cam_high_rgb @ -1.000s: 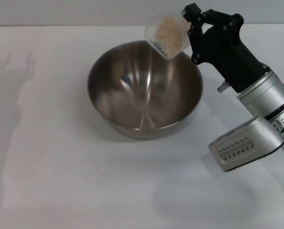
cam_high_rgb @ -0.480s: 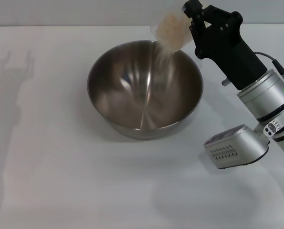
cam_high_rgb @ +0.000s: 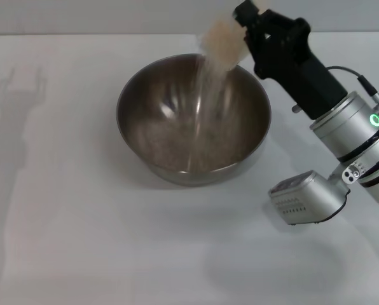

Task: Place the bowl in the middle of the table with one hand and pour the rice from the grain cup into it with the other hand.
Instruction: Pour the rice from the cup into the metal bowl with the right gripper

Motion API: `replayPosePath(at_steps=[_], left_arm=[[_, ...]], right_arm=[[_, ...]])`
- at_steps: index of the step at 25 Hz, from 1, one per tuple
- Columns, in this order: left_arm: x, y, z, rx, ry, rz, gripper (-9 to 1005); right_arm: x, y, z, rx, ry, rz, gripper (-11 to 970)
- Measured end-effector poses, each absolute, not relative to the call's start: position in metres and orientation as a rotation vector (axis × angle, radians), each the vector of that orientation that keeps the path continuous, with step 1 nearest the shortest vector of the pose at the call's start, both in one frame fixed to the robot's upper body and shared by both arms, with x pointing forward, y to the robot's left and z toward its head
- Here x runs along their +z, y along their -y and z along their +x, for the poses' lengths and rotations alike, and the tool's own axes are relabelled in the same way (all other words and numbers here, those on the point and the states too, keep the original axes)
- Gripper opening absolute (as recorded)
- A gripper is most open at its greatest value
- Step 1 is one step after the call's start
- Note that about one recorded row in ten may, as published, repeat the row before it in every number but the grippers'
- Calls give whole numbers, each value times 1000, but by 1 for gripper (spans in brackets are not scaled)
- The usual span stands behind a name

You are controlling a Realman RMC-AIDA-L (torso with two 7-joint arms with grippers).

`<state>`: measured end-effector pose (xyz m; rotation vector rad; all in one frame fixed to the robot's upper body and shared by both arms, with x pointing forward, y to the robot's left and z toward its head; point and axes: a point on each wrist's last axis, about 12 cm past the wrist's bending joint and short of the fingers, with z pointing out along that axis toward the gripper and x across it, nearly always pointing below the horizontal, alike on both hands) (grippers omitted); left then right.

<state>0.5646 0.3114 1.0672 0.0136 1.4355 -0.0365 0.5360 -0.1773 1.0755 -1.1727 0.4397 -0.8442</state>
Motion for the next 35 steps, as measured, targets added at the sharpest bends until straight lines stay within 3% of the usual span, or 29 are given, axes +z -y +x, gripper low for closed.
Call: replayPosePath(at_steps=[35], left_arm=[[1070, -312, 563, -33, -1412, 14, 527]], right_arm=[[1073, 170, 526, -938, -265, -1238, 6]])
